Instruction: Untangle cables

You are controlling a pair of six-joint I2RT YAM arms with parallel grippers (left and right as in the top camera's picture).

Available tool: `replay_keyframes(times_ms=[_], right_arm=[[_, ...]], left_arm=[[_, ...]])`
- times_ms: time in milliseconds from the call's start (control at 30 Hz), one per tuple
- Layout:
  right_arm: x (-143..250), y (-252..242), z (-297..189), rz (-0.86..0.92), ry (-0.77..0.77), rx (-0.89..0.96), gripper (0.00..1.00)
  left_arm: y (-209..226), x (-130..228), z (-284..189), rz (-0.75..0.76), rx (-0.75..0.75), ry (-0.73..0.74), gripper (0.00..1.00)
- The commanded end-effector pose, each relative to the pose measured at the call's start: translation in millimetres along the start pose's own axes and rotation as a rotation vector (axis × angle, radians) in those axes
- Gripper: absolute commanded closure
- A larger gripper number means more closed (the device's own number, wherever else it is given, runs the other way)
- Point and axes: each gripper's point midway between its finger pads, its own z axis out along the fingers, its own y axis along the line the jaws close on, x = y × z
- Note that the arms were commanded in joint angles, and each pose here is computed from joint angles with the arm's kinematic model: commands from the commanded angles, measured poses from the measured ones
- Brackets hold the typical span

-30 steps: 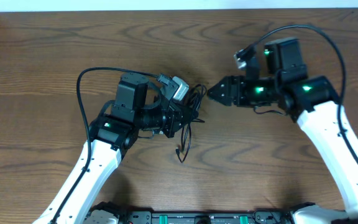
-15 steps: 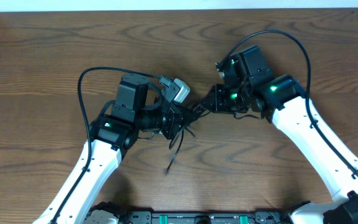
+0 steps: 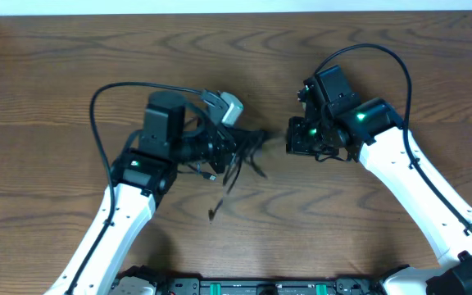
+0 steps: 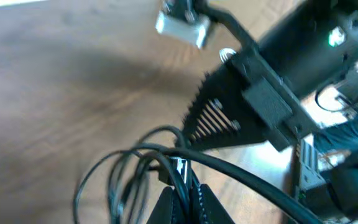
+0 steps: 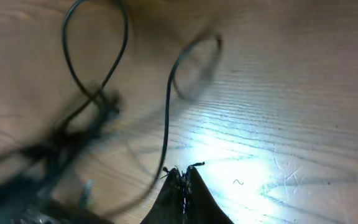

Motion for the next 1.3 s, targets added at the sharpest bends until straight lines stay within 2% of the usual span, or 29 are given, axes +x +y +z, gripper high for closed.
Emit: replay_keyframes(times_ms=[0, 67, 167, 267, 333, 567, 733, 867, 1000, 1167, 1267], right_arm=[[5.5, 12.0, 2.4, -0.151, 0.033, -0.065, 0.99], [14.1, 22.0, 2.3, -0.223, 0.066, -0.119, 0.99], [16.8, 27.7, 2.8, -0.241, 0.071, -0.137, 0.99], [8.2, 30.5, 2.4, -0.214, 0.039, -0.149, 0.88], [2.1, 32.6, 1.8, -0.229, 0.014, -0.159, 0.88], [-23.1, 46.1, -1.9, -0.452, -0.113, -0.197, 0.85], [-40.8, 35.9, -9.1, -0.476, -0.172, -0.186, 0.83], [-63.1, 23.8, -18.0, -0.448, -0.242, -0.179, 0.81], [-75.8, 10.6, -26.9, -0.417, -0.280, -0.167, 0.83], [-70.8, -4.4, -52.9, -0.375, -0.299, -0.144, 0.91], [-64.0, -9.9, -76.5, -0.358, -0.327, -0.135, 0.91]], left_arm=[[-10.7, -22.9, -10.9, 0.031, 0.011, -0.070, 0.93], [-12.2, -37.6, -12.8, -0.001, 0.018, -0.123, 0.92], [-16.1, -57.2, -15.8, -0.067, 0.039, -0.191, 0.93], [-18.4, -66.6, -17.9, -0.181, 0.061, -0.222, 0.92], [-18.7, -67.7, -18.2, -0.253, 0.071, -0.224, 0.92], [-16.0, -68.3, -19.8, -0.513, 0.094, -0.220, 0.92], [4.2, -72.6, -32.8, -0.677, 0.067, -0.259, 0.92], [5.5, -72.1, -34.3, -0.702, 0.076, -0.256, 0.92], [3.7, -70.8, -33.2, -0.702, 0.089, -0.244, 0.92], [4.1, -68.0, -31.9, -0.702, 0.087, -0.238, 0.93], [4.4, -67.1, -31.6, -0.706, 0.085, -0.235, 0.92]])
